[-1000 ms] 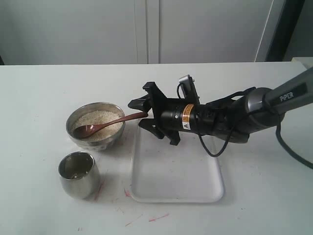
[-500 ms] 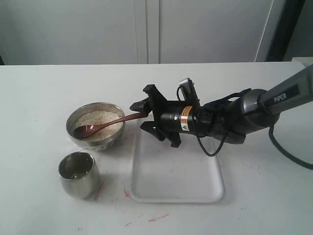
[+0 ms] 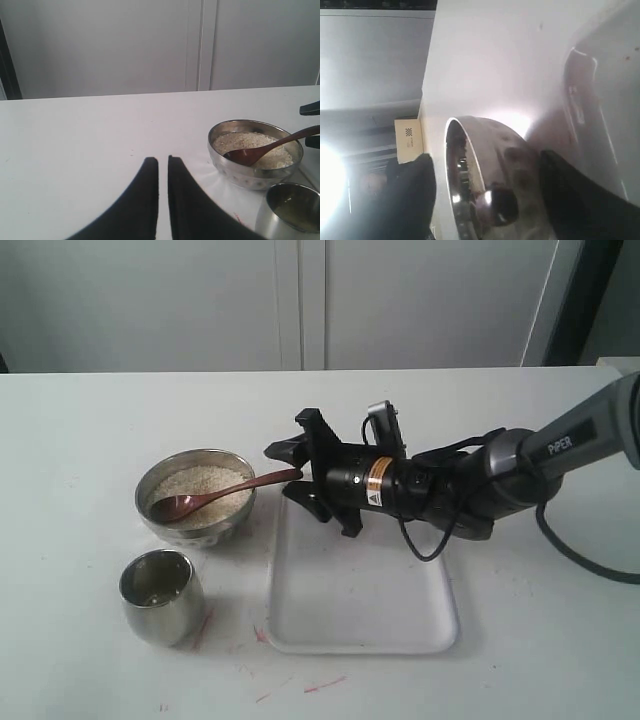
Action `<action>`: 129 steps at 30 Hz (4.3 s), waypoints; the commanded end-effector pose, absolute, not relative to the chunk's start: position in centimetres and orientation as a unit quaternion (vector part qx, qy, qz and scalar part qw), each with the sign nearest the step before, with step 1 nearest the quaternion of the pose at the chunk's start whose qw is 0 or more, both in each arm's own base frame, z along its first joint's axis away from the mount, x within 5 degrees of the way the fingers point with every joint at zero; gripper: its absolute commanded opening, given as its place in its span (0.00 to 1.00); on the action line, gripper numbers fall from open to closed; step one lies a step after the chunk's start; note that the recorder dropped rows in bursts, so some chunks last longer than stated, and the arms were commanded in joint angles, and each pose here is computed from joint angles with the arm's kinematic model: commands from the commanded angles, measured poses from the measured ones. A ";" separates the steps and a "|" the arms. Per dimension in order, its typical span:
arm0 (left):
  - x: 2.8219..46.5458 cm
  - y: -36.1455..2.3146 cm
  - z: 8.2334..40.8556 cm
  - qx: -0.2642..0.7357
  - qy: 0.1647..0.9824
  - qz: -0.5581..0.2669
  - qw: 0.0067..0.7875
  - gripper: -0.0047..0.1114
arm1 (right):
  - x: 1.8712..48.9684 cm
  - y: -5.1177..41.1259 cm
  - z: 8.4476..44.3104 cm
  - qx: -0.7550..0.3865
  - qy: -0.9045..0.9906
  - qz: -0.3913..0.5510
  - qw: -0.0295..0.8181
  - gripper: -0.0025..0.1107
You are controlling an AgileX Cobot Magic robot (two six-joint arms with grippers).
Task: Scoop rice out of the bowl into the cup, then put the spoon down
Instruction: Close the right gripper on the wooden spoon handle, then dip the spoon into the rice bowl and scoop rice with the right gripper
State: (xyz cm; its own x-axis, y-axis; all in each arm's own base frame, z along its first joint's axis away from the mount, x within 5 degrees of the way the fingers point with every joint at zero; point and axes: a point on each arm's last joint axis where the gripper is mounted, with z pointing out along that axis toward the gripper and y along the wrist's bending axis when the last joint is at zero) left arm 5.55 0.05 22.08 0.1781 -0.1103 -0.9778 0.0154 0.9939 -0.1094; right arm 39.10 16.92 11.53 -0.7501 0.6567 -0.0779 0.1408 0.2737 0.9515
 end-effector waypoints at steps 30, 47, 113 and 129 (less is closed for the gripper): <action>5.5 0.0 22.3 -0.038 0.635 -0.043 0.770 0.16 | 39.4 18.1 12.8 0.175 0.768 0.553 0.274 0.02; 5.5 0.0 22.3 -0.038 0.635 -0.043 0.770 0.16 | 39.6 17.7 18.8 0.061 0.761 0.512 0.394 0.02; 5.5 0.0 22.3 -0.038 0.635 -0.043 0.770 0.16 | 41.5 16.7 16.2 0.078 0.784 0.498 0.363 0.02; 5.5 0.0 22.3 -0.038 0.635 -0.043 0.770 0.16 | 41.0 16.6 17.5 -0.017 0.761 0.522 0.385 0.02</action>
State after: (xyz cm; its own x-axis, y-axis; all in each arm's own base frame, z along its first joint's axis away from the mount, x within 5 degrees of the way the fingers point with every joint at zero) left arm 5.55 0.05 22.08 0.1781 -0.1103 -0.9778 0.0154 0.9939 -0.1094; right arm 40.93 16.64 16.73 -0.7324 0.4020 -0.5495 -0.3657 0.4485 0.8155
